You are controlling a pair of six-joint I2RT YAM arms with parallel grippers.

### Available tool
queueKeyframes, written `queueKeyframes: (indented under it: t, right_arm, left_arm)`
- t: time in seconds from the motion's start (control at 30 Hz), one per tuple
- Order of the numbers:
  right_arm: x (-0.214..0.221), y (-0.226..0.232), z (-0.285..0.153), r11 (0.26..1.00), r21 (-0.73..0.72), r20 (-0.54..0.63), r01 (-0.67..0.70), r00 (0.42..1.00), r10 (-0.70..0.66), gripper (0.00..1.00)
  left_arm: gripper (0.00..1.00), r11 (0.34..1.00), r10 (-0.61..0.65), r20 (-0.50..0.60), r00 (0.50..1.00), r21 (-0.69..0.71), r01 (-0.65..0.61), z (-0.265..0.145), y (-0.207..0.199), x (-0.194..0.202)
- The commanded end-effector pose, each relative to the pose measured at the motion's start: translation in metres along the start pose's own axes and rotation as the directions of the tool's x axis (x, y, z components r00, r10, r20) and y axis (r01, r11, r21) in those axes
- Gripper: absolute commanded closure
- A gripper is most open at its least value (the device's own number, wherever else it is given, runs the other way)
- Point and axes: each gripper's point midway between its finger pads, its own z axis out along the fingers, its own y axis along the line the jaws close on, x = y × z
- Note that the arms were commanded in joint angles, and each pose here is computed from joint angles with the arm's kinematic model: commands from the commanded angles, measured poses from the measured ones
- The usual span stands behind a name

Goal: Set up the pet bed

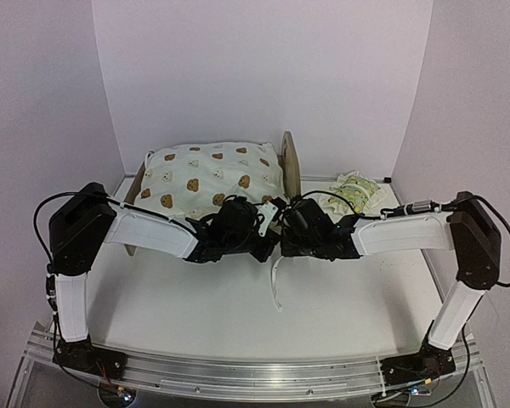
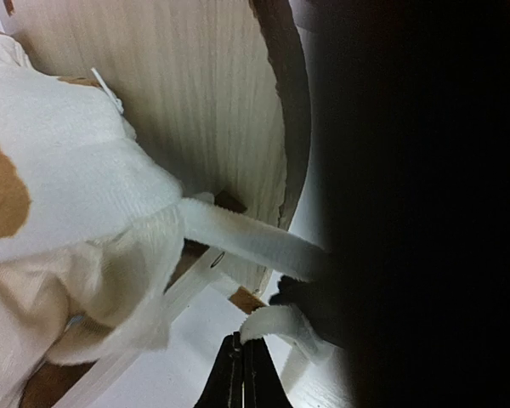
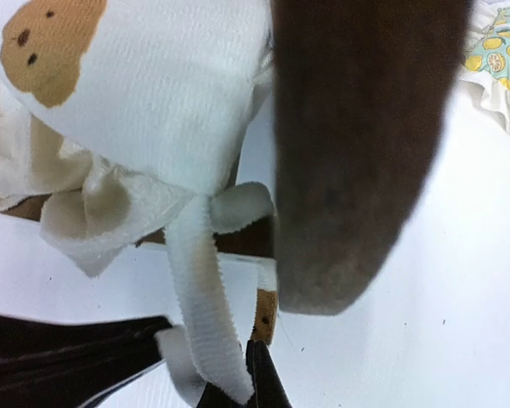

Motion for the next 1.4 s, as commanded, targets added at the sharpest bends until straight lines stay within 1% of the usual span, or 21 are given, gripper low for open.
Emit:
queueKeyframes:
  t: [0.0, 0.13, 0.27, 0.4, 0.5, 0.73, 0.93, 1.07, 1.23, 1.37]
  right_arm:
    - [-0.016, 0.014, -0.025, 0.996, -0.087, 0.037, 0.006, 0.999, -0.002, 1.0]
    - [-0.018, 0.014, -0.033, 0.994, -0.108, 0.042, 0.015, 0.999, -0.01, 0.99]
    - [-0.018, 0.022, -0.04, 0.986, -0.163, 0.034, 0.028, 0.999, -0.023, 0.96]
    - [-0.021, 0.031, -0.048, 0.973, -0.228, 0.043, 0.043, 0.998, -0.034, 0.9]
    - [-0.023, 0.033, -0.054, 0.968, -0.245, 0.052, 0.047, 0.998, -0.036, 0.89]
    - [-0.018, 0.03, -0.049, 0.971, -0.234, 0.045, 0.059, 0.998, -0.05, 0.87]
    - [-0.011, 0.029, -0.046, 0.971, -0.235, 0.025, 0.05, 0.999, -0.046, 0.83]
    - [-0.008, 0.029, -0.045, 0.97, -0.238, 0.016, 0.05, 0.999, -0.048, 0.81]
    - [0.0, 0.022, -0.045, 0.974, -0.224, 0.004, 0.042, 0.999, -0.042, 0.75]
    - [0.0, 0.018, -0.049, 0.974, -0.222, 0.01, 0.041, 0.999, -0.04, 0.72]
  left_arm:
    - [1.0, 1.0, 0.018, -0.015, 1.0, 0.008, -0.018, 0.015, 0.003, -0.004]
    - [1.0, 0.999, 0.018, -0.016, 1.0, 0.03, -0.018, 0.024, 0.002, -0.004]
    - [1.0, 0.998, 0.015, -0.004, 1.0, 0.058, -0.014, 0.029, -0.001, -0.006]
    - [1.0, 0.993, 0.004, 0.014, 1.0, 0.12, -0.006, 0.031, -0.007, -0.005]
    - [1.0, 0.988, -0.016, 0.024, 1.0, 0.156, 0.012, 0.031, -0.009, -0.004]
    - [1.0, 0.966, -0.037, 0.078, 0.996, 0.257, 0.016, 0.024, -0.021, -0.011]
    - [1.0, 0.965, -0.045, 0.116, 0.992, 0.263, 0.013, 0.017, -0.019, -0.022]
    - [1.0, 0.956, -0.046, 0.149, 0.988, 0.295, 0.0, 0.01, -0.025, -0.027]
    - [1.0, 0.941, -0.052, 0.211, 0.976, 0.337, -0.023, -0.005, -0.031, -0.034]
    - [1.0, 0.941, -0.059, 0.217, 0.974, 0.339, -0.019, -0.008, -0.031, -0.035]
